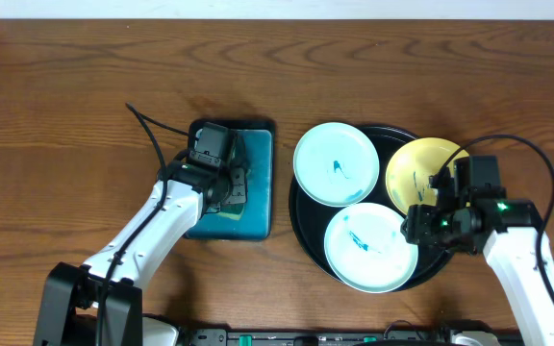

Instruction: Clean dirty plates on tray and stack at the side

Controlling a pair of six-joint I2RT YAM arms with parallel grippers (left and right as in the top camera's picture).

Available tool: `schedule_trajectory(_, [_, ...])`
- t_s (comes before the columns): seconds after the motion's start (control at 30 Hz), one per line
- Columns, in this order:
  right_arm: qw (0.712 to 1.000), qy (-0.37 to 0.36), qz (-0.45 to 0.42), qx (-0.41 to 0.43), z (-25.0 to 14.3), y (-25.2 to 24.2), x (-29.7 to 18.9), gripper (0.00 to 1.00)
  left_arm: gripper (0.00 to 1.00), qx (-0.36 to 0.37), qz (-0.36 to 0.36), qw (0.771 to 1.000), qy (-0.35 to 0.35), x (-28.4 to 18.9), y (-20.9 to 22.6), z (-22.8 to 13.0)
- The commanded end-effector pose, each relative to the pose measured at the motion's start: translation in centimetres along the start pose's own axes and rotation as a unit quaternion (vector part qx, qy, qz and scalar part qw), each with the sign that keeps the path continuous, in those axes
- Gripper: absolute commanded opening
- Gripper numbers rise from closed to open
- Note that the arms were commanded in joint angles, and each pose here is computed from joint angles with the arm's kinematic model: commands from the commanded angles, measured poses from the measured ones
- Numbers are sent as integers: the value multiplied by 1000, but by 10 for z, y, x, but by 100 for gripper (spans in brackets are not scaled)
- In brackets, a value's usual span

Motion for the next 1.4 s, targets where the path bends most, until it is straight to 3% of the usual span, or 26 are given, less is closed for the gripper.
schedule_trajectory(0.0, [1000,27,6,5,3,1,9,63,7,-3,2,1000,0,0,2,0])
schedule_trajectory(0.23, [997,70,5,14,6,-4,32,57,7,-3,2,1000,0,0,2,0])
schedule_trajectory(0.37, [996,84,6,17,8,-7,43,46,7,-3,2,1000,0,0,2,0])
schedule_trajectory(0.63, [996,91,6,18,12,-11,63,34,7,-3,2,1000,0,0,2,0])
schedule_trajectory(1.0, [996,78,27,17,9,-9,73,2,7,-5,2,1000,0,0,2,0])
schedule_trajectory(1.37, [997,56,49,2,17,3,75,1,7,-4,-4,1000,-7,-2,0,2])
Point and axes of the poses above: each gripper's point midway between its finger pads, its own x axis out along the fingers, its own y axis along the line the jaws close on, z = x × y, the point moved 8 cm from there along -x, back along the fingers, and after that the axes turned 15 degrees about -x, right-handed, at the moved point
